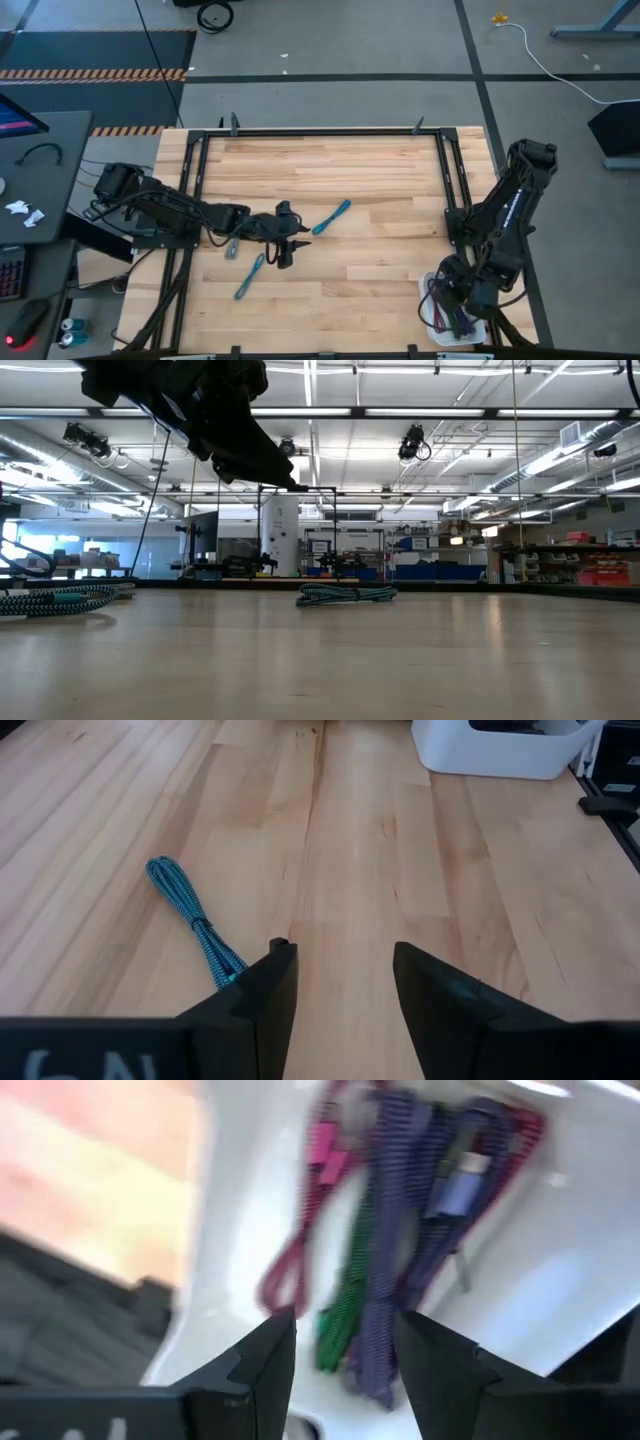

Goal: Pick and place USB-C Cables
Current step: Put the white charger cable into the white bin

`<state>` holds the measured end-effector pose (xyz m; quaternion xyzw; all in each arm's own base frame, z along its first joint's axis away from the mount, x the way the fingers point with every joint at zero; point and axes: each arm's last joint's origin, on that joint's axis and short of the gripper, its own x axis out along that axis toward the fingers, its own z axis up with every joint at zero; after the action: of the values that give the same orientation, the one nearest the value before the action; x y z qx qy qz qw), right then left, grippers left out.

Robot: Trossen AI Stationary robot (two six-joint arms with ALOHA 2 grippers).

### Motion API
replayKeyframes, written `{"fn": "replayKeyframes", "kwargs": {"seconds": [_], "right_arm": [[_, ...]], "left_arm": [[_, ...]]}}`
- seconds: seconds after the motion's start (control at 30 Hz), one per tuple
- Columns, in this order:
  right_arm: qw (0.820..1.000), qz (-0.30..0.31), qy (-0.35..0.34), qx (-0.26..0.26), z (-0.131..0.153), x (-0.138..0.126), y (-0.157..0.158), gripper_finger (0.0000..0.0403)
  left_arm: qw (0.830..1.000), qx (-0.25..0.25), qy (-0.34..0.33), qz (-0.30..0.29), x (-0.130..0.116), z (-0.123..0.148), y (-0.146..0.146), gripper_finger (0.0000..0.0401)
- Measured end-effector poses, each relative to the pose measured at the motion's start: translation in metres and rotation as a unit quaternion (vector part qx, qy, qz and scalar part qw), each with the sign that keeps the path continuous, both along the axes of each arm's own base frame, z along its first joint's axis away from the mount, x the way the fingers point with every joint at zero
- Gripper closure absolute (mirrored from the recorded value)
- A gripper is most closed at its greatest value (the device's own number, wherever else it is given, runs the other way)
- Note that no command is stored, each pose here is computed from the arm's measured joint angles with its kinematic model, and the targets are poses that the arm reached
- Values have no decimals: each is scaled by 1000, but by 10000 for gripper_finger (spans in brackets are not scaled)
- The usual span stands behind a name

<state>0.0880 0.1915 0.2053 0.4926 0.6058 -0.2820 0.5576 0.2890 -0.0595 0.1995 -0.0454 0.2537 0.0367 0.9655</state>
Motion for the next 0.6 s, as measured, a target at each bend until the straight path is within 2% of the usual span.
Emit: {"fn": "replayKeyframes", "kwargs": {"seconds": [0.17,0.27,0.37,0.43,0.5,0.6], "right_arm": [[993,47,-112,11,33,14,11,233],[968,92,-232,-23,40,25,14,233],[914,170,-343,-137,37,39,13,233],[876,189,-389,-215,33,51,13,233],[841,196,-415,-285,25,64,12,233],[800,212,-421,-372,8,85,9,233]], "left_arm": [[1000,-4,-11,1,1,2,0,229],[1000,-5,-18,0,2,3,0,229],[1000,-6,-18,0,2,3,0,229],[1000,-6,-21,1,2,3,0,229],[1000,-5,-25,4,2,4,0,229],[999,-1,-34,15,3,5,0,229]]}}
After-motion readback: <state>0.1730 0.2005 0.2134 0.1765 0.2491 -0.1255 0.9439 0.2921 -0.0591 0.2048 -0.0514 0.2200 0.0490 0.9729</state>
